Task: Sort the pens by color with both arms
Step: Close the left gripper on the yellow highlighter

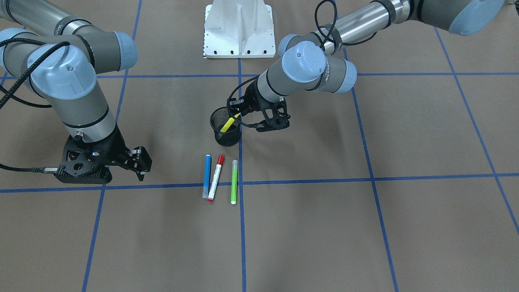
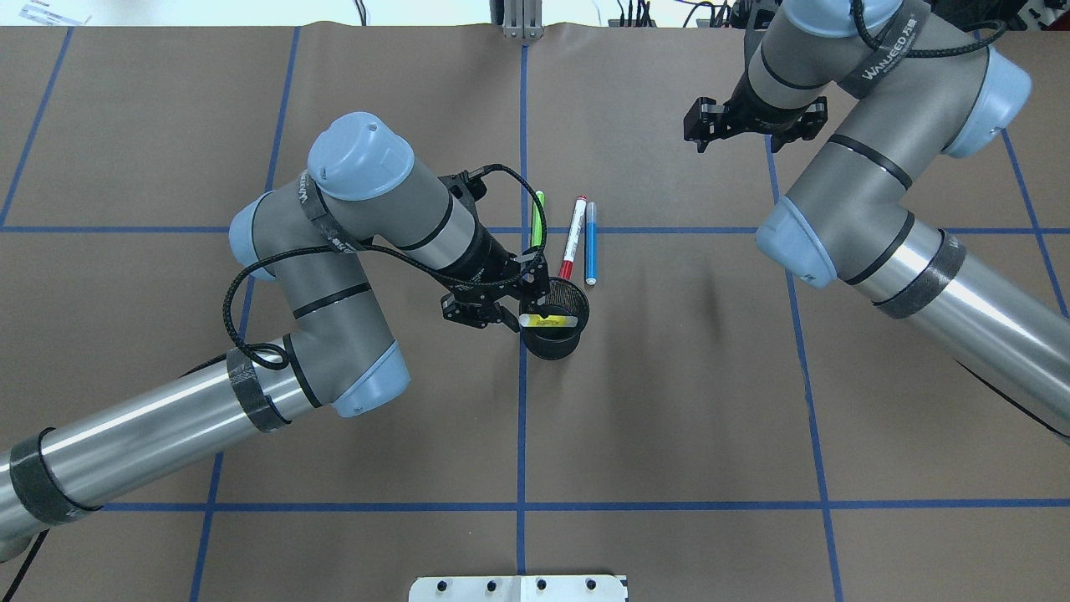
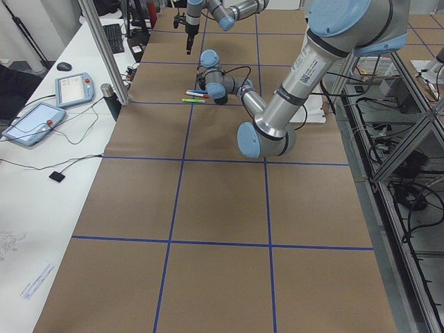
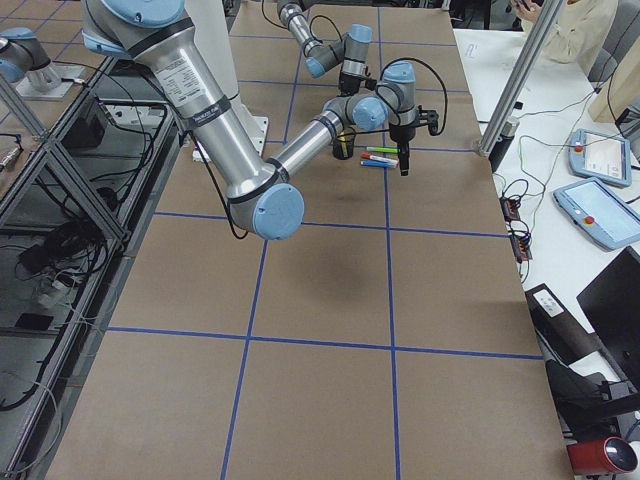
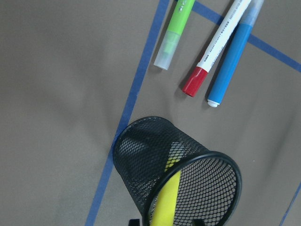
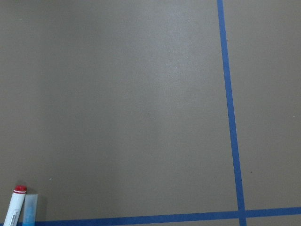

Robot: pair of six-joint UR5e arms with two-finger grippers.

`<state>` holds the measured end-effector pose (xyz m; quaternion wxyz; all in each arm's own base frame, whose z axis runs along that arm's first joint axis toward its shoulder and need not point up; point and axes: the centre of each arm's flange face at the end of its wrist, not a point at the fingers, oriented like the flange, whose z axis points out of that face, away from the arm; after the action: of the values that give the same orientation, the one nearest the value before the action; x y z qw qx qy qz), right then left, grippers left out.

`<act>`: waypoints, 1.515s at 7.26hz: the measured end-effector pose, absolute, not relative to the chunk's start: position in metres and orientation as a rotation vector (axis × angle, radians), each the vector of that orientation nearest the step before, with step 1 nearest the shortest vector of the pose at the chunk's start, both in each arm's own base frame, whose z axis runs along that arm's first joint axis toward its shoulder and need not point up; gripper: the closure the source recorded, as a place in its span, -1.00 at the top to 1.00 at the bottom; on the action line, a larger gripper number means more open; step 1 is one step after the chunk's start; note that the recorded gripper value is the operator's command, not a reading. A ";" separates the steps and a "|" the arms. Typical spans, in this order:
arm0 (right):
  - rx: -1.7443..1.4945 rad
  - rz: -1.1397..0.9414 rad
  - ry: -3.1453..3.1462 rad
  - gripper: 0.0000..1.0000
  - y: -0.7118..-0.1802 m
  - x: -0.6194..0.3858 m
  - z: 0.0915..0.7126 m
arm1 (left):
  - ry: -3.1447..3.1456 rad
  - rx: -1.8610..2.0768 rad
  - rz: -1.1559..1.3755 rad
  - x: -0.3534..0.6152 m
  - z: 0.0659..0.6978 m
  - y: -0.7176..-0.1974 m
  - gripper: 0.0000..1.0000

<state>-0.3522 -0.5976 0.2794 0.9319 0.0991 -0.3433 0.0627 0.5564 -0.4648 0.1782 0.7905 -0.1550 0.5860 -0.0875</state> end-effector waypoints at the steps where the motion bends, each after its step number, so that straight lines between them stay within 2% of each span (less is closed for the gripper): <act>1: 0.203 0.128 -0.703 0.95 -0.598 -0.352 0.279 | 1.261 -0.334 -0.187 0.557 0.178 -0.465 -0.30; 4: 0.205 0.127 -0.704 0.95 -0.598 -0.353 0.278 | 1.262 -0.333 -0.186 0.557 0.177 -0.465 -0.42; 11: 0.206 0.128 -0.705 0.95 -0.597 -0.352 0.277 | 1.288 -0.347 -0.160 0.548 0.161 -0.457 -0.45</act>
<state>-0.3518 -0.5971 0.2770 0.9313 0.1007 -0.3445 0.0623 0.5478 -0.4568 0.1612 0.7828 -0.1606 0.5966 -0.0743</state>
